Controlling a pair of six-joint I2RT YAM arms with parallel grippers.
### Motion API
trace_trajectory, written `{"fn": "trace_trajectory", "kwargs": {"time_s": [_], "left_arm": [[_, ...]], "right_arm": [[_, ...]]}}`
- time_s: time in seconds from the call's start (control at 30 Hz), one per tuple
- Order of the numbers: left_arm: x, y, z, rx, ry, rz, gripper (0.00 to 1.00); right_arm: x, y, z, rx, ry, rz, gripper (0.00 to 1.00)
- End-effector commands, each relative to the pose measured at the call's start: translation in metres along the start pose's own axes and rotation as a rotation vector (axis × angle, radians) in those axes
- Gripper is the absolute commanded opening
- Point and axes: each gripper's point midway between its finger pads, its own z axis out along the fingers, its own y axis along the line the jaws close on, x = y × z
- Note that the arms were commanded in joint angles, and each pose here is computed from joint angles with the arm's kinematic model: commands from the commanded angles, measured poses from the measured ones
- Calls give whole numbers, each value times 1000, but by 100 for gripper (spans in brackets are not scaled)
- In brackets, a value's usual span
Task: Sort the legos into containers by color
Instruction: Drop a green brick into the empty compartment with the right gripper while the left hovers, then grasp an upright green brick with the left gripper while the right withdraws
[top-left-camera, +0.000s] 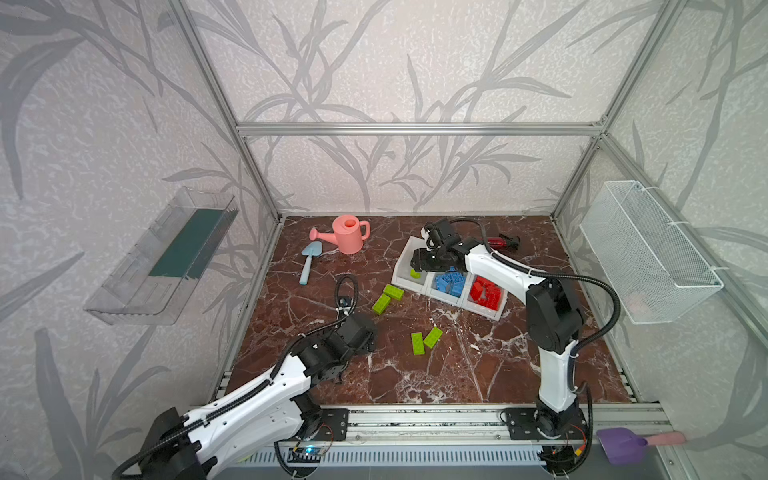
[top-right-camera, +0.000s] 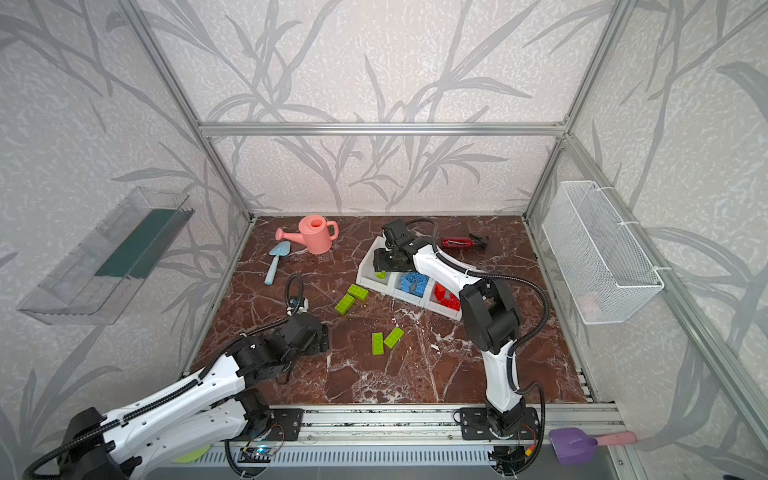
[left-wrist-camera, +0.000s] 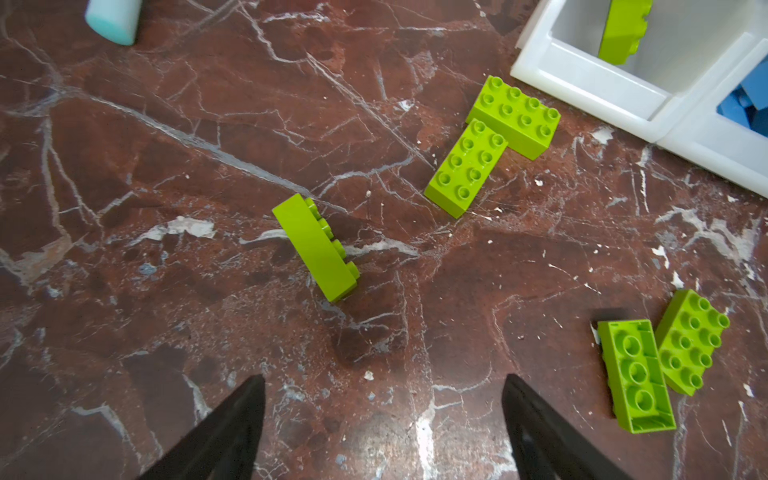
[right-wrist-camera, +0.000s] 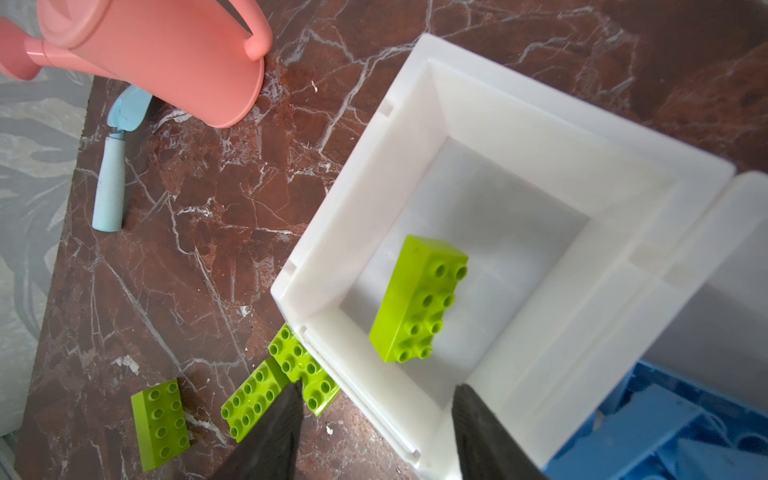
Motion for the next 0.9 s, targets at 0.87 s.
{"fn": "trace_trajectory", "kwargs": {"time_s": [0.87], "left_arm": [[-23,45,82,-350,141,-268,81]], "right_arm": [[118,-39,-151,-84,-232,-35,61]]}}
